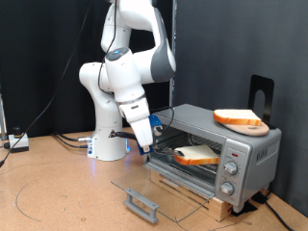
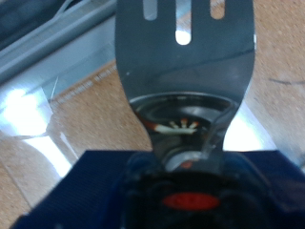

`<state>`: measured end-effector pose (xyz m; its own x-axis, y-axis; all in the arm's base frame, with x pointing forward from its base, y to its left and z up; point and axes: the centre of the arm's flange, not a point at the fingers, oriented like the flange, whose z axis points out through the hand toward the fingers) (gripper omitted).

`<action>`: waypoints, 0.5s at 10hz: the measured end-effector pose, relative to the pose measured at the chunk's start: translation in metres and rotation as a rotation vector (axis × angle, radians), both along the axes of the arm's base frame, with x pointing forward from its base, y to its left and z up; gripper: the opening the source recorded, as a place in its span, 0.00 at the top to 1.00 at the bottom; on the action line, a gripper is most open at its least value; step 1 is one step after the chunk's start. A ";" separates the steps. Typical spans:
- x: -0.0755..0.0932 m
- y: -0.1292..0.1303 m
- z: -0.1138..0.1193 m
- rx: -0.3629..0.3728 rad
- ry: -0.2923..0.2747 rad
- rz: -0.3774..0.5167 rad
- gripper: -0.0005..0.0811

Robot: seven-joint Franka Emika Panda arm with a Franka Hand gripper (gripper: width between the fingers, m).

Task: Make a piece of toast with the oven

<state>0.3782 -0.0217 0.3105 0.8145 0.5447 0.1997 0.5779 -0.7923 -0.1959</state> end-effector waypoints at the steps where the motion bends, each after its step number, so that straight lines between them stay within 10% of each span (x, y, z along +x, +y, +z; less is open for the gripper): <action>1: -0.004 0.005 0.002 0.000 0.004 0.008 0.51; 5: -0.010 -0.007 0.010 -0.015 -0.004 -0.053 0.51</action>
<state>0.3679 -0.0288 0.3208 0.8418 0.5035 0.1947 0.5354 -0.8249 -0.1813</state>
